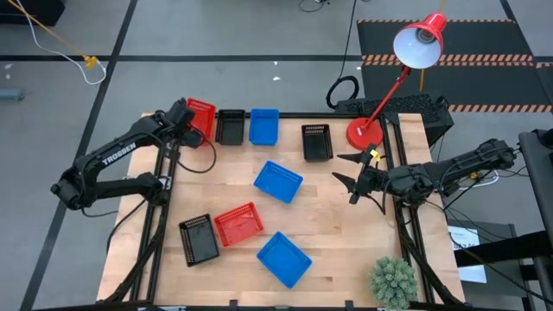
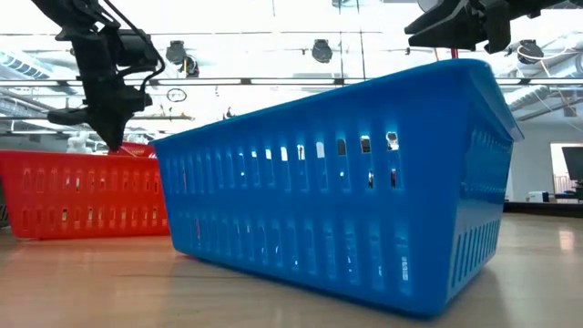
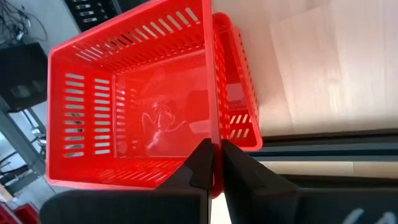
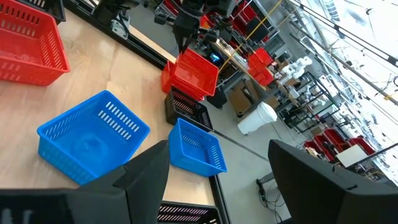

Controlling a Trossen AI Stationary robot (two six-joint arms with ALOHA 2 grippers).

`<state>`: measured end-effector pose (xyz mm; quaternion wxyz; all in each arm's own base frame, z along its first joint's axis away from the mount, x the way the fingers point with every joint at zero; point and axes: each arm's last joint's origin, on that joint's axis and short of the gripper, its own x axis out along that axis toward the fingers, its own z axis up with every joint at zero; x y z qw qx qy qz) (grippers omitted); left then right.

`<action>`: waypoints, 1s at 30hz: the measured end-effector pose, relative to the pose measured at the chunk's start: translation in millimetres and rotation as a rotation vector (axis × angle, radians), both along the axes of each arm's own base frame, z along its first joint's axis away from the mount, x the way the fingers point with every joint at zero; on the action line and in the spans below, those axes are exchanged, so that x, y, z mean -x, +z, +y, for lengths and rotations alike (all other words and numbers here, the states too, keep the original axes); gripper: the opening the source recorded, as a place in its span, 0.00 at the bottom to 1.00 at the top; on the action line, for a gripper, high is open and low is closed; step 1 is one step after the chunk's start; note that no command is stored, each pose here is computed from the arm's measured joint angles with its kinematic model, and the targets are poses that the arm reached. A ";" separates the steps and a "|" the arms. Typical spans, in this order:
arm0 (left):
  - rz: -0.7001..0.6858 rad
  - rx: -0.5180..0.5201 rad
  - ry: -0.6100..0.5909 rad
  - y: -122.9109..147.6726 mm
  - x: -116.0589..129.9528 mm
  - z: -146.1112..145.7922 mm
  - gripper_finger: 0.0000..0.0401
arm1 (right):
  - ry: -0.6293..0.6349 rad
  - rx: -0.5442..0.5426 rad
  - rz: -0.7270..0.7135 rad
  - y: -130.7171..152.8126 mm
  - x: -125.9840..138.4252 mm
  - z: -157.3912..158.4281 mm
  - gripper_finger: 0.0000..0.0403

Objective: Stack baskets by color
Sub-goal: Stack the right red bin on top of the top red bin

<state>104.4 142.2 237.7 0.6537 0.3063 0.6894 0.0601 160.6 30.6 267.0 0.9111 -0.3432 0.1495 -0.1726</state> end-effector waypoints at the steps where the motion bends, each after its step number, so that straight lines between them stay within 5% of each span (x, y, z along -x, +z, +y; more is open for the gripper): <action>1: -0.008 0.002 0.011 0.0 0.0 0.0 0.06 | 0.000 0.000 0.000 0.0 0.0 0.0 0.66; 5: -0.035 0.004 0.058 0.0 0.0 0.0 0.10 | 0.000 0.000 0.000 0.0 0.0 0.0 0.66; 16: -0.053 -0.083 0.144 3.9 -1.0 2.4 0.42 | 0.000 0.000 0.000 0.0 0.0 0.0 0.66; 23: -0.249 -0.123 0.247 21.3 -18.6 -13.9 0.32 | -0.001 0.000 0.000 -0.1 -0.1 -0.1 0.66; 30: -0.156 -0.056 0.294 2.4 -33.1 -13.4 0.24 | -0.028 -0.008 -0.003 0.0 -0.9 -4.5 0.66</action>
